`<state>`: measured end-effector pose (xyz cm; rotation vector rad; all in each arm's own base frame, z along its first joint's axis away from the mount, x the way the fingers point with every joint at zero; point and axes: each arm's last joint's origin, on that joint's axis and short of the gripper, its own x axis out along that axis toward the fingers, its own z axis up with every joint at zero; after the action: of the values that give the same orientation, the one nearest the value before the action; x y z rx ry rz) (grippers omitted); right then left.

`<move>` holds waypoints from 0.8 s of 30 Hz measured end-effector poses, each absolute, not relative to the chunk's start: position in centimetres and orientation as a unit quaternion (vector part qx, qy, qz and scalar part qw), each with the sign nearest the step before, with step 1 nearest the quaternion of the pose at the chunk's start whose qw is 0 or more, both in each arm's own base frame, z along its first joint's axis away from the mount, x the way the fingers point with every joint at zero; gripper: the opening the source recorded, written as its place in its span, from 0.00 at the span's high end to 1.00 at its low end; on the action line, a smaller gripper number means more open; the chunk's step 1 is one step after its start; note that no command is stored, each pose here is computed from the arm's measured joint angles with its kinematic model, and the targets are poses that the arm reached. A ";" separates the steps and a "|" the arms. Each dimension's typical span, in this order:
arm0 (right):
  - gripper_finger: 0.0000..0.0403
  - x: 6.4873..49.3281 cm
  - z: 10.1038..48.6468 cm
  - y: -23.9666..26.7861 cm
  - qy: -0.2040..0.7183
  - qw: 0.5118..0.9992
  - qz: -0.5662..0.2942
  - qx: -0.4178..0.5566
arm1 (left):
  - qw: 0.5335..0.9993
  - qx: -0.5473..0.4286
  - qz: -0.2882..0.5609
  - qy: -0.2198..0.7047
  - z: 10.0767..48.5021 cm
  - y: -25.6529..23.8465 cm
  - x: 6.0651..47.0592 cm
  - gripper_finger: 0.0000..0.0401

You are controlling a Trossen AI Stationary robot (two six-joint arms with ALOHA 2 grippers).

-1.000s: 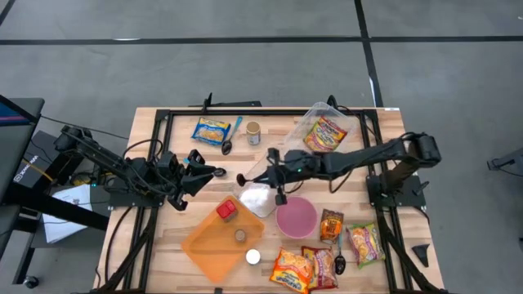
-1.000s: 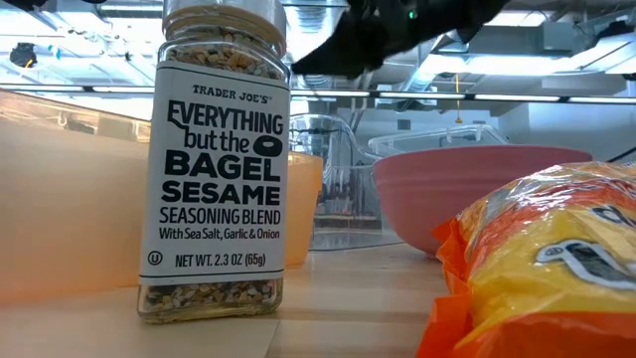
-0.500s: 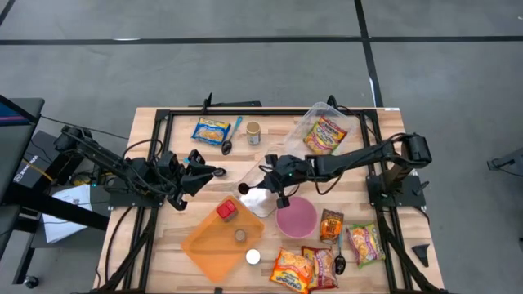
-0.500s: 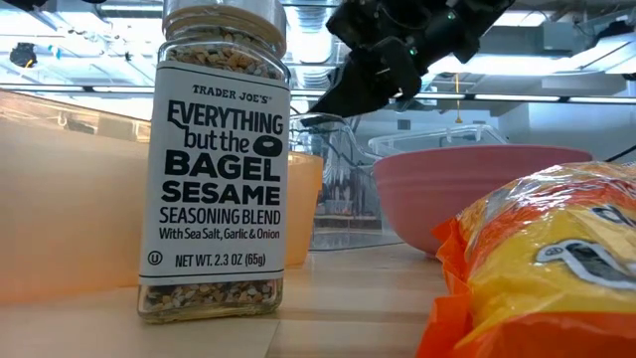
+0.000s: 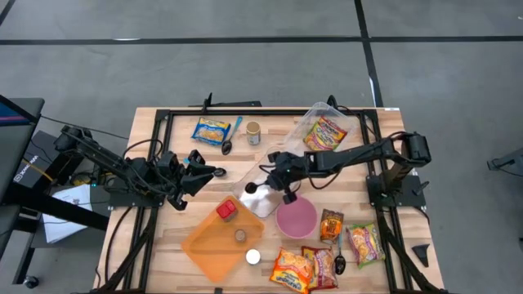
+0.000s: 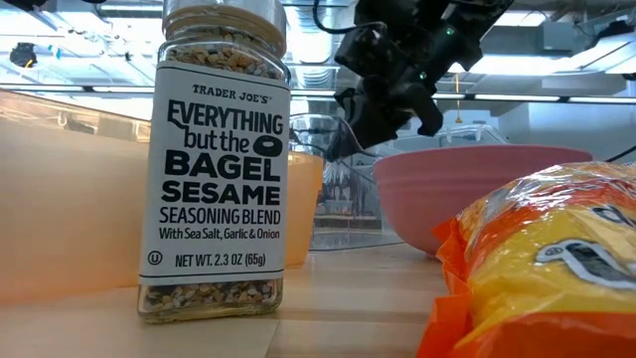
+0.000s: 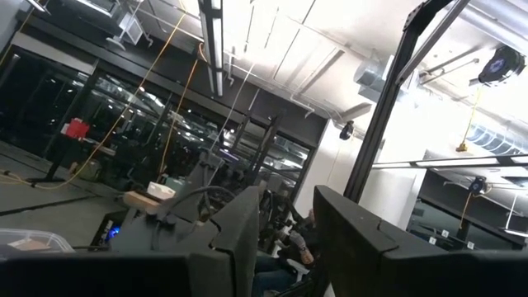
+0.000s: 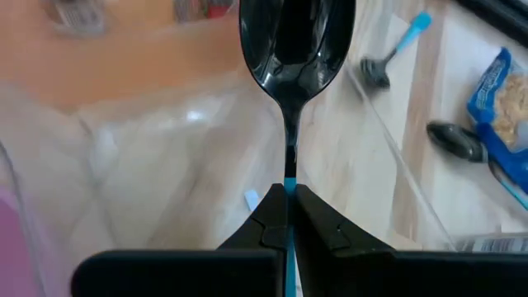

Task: Pick & Place Food Item
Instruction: Put the blue spoon into the transparent bin, then put the green noodle pack into the transparent container

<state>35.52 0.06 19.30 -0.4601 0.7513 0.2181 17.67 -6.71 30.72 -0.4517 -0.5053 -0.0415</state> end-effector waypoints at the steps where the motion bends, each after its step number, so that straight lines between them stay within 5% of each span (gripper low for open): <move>1: 1.00 35.5 19.3 0.0 0.365 0.897 0.106 -0.225 | 0.943 -0.222 -0.020 -0.248 30.7 -6.7 17.7 0.72; 13: 0.99 35.4 19.1 -0.2 0.374 0.896 0.103 -0.217 | 0.943 -0.222 -0.020 -0.248 30.7 -6.7 17.7 0.72; 24: 0.86 35.3 19.1 -0.2 0.379 0.897 0.099 -0.207 | 0.943 -0.222 -0.020 -0.248 30.7 -6.7 17.7 0.72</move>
<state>35.30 -0.20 19.10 -0.4290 0.7852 0.2053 17.67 -6.71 30.72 -0.4518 -0.5049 -0.0416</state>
